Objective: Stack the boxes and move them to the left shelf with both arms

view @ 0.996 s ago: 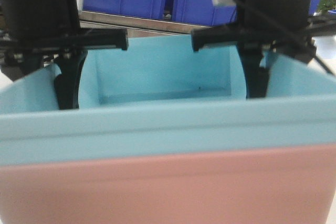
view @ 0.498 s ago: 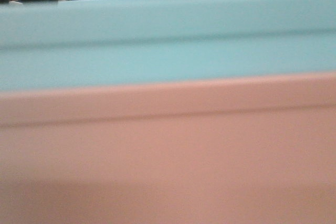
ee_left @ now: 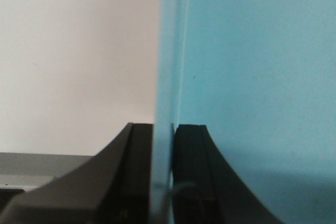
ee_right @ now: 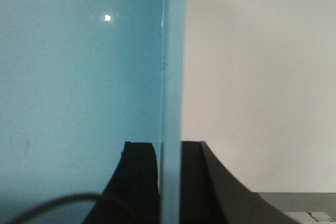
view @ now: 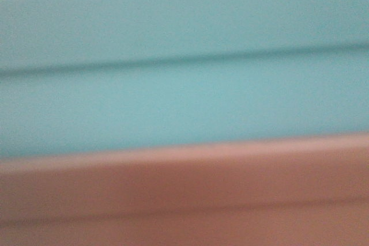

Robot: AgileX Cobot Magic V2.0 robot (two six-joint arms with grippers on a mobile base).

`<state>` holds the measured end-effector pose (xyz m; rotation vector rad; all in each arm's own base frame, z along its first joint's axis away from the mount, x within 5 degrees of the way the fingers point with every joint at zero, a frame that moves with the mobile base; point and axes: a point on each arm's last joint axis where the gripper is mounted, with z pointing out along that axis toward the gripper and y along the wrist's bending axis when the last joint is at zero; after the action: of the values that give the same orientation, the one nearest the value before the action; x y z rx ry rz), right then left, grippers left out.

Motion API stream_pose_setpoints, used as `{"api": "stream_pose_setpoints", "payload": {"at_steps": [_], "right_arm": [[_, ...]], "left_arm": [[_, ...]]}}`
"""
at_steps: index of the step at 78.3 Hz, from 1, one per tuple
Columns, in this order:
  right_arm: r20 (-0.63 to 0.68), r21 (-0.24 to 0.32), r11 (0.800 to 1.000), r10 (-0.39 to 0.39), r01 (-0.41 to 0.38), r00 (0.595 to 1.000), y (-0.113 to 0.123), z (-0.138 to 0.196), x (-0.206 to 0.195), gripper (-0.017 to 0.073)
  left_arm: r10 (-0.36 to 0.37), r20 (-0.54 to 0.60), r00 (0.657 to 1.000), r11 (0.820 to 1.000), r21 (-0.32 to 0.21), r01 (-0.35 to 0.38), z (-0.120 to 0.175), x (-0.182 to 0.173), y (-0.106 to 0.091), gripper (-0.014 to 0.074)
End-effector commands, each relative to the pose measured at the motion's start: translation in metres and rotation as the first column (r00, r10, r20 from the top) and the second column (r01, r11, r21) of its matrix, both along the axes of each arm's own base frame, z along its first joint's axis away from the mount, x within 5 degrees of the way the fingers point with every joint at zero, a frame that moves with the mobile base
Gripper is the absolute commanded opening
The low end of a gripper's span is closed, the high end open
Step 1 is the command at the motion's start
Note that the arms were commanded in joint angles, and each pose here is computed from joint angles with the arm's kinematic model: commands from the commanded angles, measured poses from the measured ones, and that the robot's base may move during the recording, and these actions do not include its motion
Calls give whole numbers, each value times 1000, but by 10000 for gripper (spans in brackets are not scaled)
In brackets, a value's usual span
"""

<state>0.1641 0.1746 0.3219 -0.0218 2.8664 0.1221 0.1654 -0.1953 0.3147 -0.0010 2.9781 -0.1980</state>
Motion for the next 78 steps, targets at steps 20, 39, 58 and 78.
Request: {"api": "stream_pose_setpoints", "payload": {"at_steps": [20, 39, 58, 78], "right_arm": [[17, 114, 993, 33, -35, 999, 9, 11, -25, 57], [26, 122, 992, 36, -38, 999, 10, 11, -25, 57], [43, 114, 993, 37, -42, 998, 9, 12, -23, 57], [51, 113, 993, 37, -42, 998, 9, 12, -23, 57]], "left_arm": [[-6, 5, 1000, 993, -119, 7, 29, -32, 3, -3], [-6, 9, 1000, 993, -119, 7, 30, -32, 5, -3], [-7, -1, 1000, 995, -101, 6, 29, -33, 6, -3], [-6, 3, 1000, 996, -93, 7, 29, -33, 7, -3]]}}
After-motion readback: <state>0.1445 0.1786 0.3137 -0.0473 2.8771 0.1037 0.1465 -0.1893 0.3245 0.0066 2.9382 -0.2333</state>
